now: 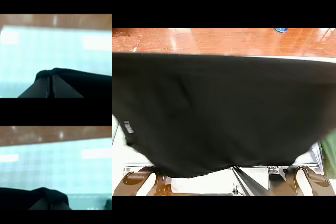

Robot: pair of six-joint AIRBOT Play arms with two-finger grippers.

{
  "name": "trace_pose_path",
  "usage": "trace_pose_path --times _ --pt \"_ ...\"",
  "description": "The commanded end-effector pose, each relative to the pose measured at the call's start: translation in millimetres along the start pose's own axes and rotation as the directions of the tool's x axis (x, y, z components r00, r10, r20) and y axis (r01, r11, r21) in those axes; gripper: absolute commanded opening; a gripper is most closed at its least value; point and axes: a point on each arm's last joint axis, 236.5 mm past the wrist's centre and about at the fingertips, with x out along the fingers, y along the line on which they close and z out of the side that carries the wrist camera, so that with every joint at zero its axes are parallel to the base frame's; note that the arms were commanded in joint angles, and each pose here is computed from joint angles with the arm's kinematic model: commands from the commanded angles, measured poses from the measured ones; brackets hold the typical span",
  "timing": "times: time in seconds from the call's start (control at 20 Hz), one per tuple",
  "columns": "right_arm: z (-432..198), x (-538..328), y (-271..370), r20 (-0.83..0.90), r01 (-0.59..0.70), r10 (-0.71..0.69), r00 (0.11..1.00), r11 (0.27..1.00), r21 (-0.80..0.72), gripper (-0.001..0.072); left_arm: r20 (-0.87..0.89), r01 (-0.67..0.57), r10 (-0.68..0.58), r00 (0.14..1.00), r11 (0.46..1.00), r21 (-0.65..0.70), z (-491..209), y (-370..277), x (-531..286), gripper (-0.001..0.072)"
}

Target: Fold the shirts.

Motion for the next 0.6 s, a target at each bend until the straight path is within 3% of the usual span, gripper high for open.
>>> trace_pose_path --times 0.0,0.25,0.55 --pt "-36 100 -24 -0.115 -0.069 0.083 0.990 0.991 0.115 0.0022 -0.183 -0.034 0.029 0.983 0.999 -0.025 -42 4 106 0.0019" --pt "-51 235 -53 -0.208 -0.160 0.222 0.953 0.946 0.281 0.0022 -0.224 -0.042 0.014 0.975 0.992 -0.121 -57 0 245 0.0019" --pt "-79 352 -88 -0.311 -0.145 0.309 0.899 0.879 0.454 0.0022 -0.307 -0.075 -0.021 0.951 0.952 -0.297 -97 -9 353 0.0019"
